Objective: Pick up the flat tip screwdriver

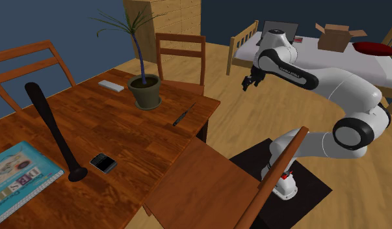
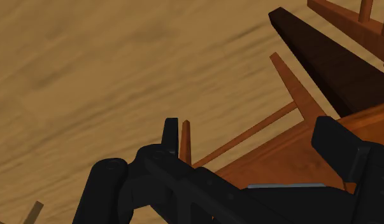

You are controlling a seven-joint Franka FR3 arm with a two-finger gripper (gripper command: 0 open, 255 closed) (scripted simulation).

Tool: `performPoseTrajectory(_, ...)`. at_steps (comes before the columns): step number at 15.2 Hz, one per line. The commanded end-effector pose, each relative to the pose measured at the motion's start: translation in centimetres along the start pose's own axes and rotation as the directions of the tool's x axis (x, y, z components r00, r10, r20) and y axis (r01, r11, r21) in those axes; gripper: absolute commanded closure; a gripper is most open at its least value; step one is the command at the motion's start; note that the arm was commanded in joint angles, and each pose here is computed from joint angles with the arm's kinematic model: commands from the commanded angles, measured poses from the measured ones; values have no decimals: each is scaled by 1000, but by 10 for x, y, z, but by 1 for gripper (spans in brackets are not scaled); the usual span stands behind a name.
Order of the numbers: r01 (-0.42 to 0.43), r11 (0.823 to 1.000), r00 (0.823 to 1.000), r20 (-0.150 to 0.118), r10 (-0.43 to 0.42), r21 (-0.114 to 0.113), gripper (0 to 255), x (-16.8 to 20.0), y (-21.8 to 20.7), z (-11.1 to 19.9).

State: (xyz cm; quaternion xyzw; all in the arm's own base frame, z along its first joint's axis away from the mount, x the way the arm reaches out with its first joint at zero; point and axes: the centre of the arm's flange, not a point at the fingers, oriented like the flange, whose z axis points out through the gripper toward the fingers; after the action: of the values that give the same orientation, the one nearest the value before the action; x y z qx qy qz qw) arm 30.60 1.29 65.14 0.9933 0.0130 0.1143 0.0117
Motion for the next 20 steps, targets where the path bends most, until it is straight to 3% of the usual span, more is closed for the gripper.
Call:
performPoseTrajectory(1, 0, 1000, 1000, 0, 0, 0, 0, 0, 0, 0)
performPoseTrajectory(5, -117, 993, 992, 40, 116, 2, 0, -4, -50, 7)
performPoseTrajectory(10, -260, 966, 962, 89, 259, -2, 0, -2, -113, 15)
performPoseTrajectory(15, -397, 918, 908, 138, 395, -13, 0, 10, -175, 23)
performPoseTrajectory(20, -525, 850, 833, 184, 521, -31, 0, 30, -235, 32)
